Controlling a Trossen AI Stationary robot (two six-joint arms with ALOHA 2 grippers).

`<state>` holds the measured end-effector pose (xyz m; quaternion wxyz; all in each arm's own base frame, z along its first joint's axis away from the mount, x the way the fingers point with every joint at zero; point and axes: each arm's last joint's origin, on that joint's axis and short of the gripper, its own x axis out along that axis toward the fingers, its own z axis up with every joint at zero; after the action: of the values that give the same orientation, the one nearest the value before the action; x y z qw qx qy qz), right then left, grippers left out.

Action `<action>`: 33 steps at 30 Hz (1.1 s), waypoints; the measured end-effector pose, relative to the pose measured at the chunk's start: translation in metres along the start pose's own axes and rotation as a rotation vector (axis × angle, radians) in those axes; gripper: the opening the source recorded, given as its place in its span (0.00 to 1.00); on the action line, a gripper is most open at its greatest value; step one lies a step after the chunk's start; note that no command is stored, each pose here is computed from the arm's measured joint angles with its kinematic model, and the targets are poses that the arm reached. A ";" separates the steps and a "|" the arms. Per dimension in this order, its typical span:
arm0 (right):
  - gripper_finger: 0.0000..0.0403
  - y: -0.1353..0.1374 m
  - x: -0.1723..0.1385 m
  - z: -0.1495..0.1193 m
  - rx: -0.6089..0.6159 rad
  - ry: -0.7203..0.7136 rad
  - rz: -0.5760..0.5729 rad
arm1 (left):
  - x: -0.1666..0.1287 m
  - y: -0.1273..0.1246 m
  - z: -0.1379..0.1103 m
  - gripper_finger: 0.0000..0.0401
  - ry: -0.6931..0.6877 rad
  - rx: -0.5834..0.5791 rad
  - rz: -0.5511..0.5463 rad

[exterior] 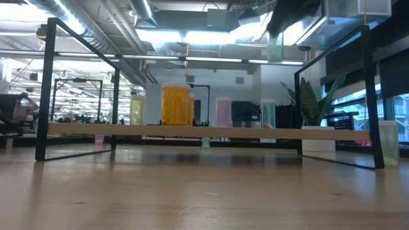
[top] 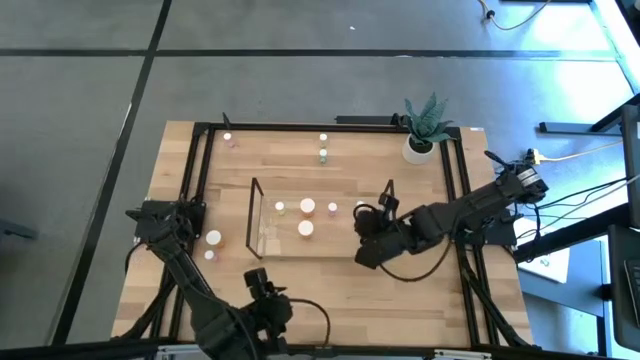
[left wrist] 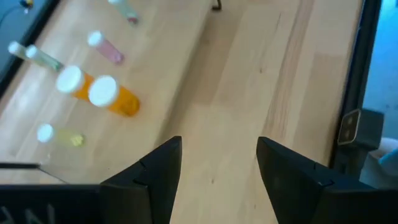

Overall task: Pick and place medicine bottles onto shelf by color
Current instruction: Put the bottom blue pill bottle aligned with the blue pill bottle on the shelf

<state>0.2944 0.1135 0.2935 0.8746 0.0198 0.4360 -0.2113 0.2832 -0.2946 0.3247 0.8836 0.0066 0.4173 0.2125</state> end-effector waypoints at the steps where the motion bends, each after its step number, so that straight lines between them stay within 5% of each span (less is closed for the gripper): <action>1: 0.32 -0.002 0.006 -0.001 -0.008 0.008 -0.009 | -0.003 0.003 0.002 0.50 -0.011 0.002 -0.003; 7: 0.32 -0.011 0.026 -0.006 -0.038 0.040 -0.020 | -0.013 0.014 0.009 0.50 -0.055 0.006 -0.007; 16: 0.32 -0.002 0.049 -0.019 -0.110 0.004 0.116 | -0.011 0.018 0.014 0.50 -0.061 0.038 0.002; 33: 0.32 -0.007 0.070 -0.043 -0.224 0.062 0.112 | -0.010 0.018 0.014 0.50 -0.039 0.037 -0.006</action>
<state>0.2965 0.0914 0.2137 0.8678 -0.0471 0.4819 -0.1115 0.2813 -0.2796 0.3450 0.8919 0.0260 0.4039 0.2017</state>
